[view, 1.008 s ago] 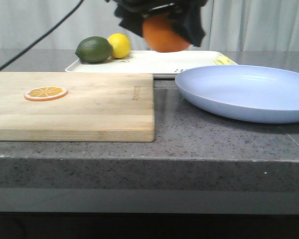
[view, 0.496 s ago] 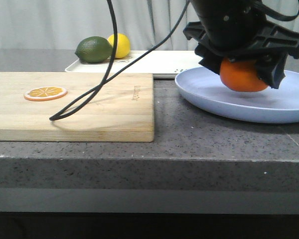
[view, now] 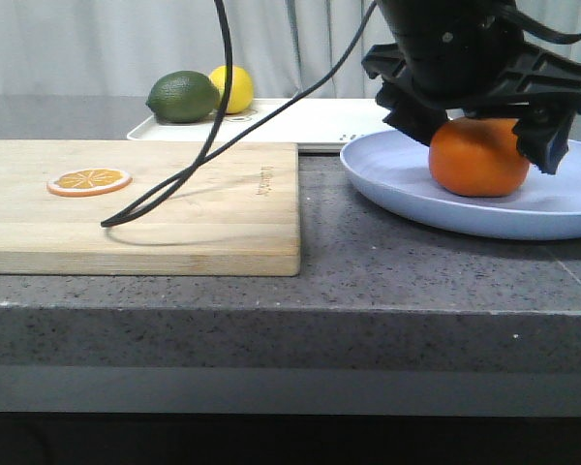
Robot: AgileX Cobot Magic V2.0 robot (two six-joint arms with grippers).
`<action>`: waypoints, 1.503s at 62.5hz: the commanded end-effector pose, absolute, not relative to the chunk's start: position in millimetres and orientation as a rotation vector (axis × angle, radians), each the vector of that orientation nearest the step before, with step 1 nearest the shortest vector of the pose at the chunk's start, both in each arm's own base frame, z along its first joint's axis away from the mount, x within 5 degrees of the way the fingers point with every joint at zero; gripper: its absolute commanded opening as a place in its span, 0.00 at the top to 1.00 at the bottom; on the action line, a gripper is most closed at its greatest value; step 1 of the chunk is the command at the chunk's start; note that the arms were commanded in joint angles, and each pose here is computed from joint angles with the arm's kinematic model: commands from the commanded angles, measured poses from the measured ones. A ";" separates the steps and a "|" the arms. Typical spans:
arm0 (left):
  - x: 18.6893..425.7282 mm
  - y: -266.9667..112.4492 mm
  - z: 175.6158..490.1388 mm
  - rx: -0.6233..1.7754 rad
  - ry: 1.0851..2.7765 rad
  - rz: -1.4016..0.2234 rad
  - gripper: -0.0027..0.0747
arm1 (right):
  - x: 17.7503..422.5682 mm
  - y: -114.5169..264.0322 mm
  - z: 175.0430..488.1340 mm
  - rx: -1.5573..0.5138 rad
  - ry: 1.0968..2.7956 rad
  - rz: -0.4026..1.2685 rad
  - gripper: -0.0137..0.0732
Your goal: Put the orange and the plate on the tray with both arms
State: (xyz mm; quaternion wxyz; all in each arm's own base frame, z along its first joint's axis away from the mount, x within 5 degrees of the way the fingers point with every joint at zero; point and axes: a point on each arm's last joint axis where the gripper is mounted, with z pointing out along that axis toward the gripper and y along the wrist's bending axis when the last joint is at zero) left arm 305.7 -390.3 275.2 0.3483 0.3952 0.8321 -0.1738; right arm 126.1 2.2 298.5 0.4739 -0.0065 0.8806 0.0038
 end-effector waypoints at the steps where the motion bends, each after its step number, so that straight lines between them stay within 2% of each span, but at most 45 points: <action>1: 287.0 -374.7 355.3 0.901 2.004 -0.570 0.11 | 130.5 1.1 314.0 -0.026 2.062 -0.012 0.25; 13: 266.6 -342.0 406.2 0.848 1.951 -0.604 0.11 | 130.5 1.1 313.9 -0.026 2.063 -0.012 0.25; 25: 250.1 -291.1 425.7 0.787 1.934 -0.589 0.11 | 130.3 1.1 313.5 -0.026 2.068 -0.012 0.25; 41: 222.7 -203.9 418.9 0.650 1.922 -0.531 0.11 | 130.3 1.1 313.5 -0.026 2.068 -0.012 0.25; 51: 197.9 -148.3 408.3 0.575 1.945 -0.442 0.11 | 130.3 1.1 313.5 -0.026 2.068 -0.012 0.25; 61: 165.9 -109.3 399.7 0.541 1.930 -0.369 0.11 | 130.2 1.1 313.3 -0.026 2.070 -0.012 0.25; 69: 138.4 -89.6 392.4 0.539 1.898 -0.360 0.11 | 130.0 1.3 313.0 -0.020 2.074 -0.005 0.25; 78: 115.7 -73.8 384.9 0.532 1.886 -0.362 0.11 | 127.9 4.3 309.5 0.072 2.119 0.093 0.25; 94: 101.3 -64.0 387.8 0.518 1.847 -0.374 0.11 | 140.1 3.8 324.7 0.296 2.127 0.208 0.25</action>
